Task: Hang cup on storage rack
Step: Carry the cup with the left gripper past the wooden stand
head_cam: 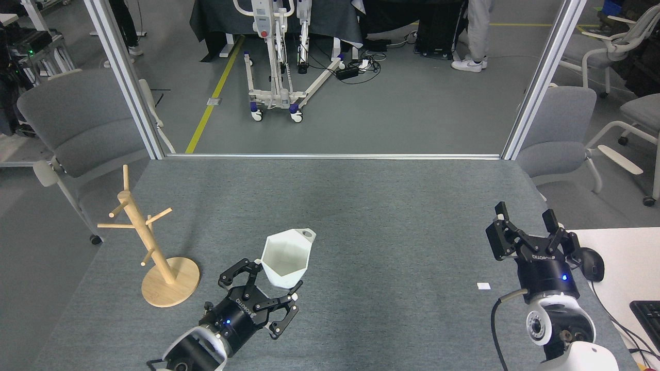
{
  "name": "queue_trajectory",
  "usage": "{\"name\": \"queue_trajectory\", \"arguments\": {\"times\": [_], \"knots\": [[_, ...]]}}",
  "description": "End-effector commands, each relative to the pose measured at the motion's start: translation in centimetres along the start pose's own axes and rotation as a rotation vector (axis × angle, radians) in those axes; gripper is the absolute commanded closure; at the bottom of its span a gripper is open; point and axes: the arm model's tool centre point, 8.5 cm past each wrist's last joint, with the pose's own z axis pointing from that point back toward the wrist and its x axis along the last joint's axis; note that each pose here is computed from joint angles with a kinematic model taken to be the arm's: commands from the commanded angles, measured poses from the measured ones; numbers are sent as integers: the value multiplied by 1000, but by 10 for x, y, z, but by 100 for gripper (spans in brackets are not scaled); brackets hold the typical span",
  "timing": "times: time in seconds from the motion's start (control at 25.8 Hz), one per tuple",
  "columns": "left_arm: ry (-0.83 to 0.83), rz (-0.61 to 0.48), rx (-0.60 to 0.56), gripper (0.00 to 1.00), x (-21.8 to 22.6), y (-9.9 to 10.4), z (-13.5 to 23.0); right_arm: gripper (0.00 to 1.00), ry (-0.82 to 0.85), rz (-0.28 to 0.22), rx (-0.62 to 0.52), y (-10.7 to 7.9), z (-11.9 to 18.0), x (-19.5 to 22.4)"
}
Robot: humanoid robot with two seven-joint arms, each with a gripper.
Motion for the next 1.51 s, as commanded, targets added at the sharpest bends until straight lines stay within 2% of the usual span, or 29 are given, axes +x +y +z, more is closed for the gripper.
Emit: {"name": "queue_trajectory", "arguments": {"times": [0.0,0.08,0.19,0.35,0.46,0.66,0.89,1.05,1.24,1.36,1.47], "knots": [[29,-1,-29,100,-7,-5,46,1,-21,78,36,12,13,-1],[26,3,-43,100,-12,-13,55,1,-32,95,35,16,17,0],[24,16,-57,100,-17,-23,70,1,-18,90,24,21,24,0],[31,32,-18,100,-28,-31,96,0,-20,92,57,32,34,-4],[37,48,-27,100,-38,-43,124,0,-19,77,83,43,43,0],[55,70,-23,100,-63,-51,170,0,-19,75,91,46,44,0],[265,40,-46,100,-113,-52,222,0,-20,70,93,46,44,-2],[321,59,-94,100,-119,-60,229,0,-11,65,109,52,45,1],[525,80,-235,100,-141,-88,239,0,-6,68,113,53,43,1],[634,86,-285,100,-163,-95,231,0,-3,54,116,56,43,5],[702,110,-293,100,-185,-98,219,0,-5,61,114,54,42,2]]}}
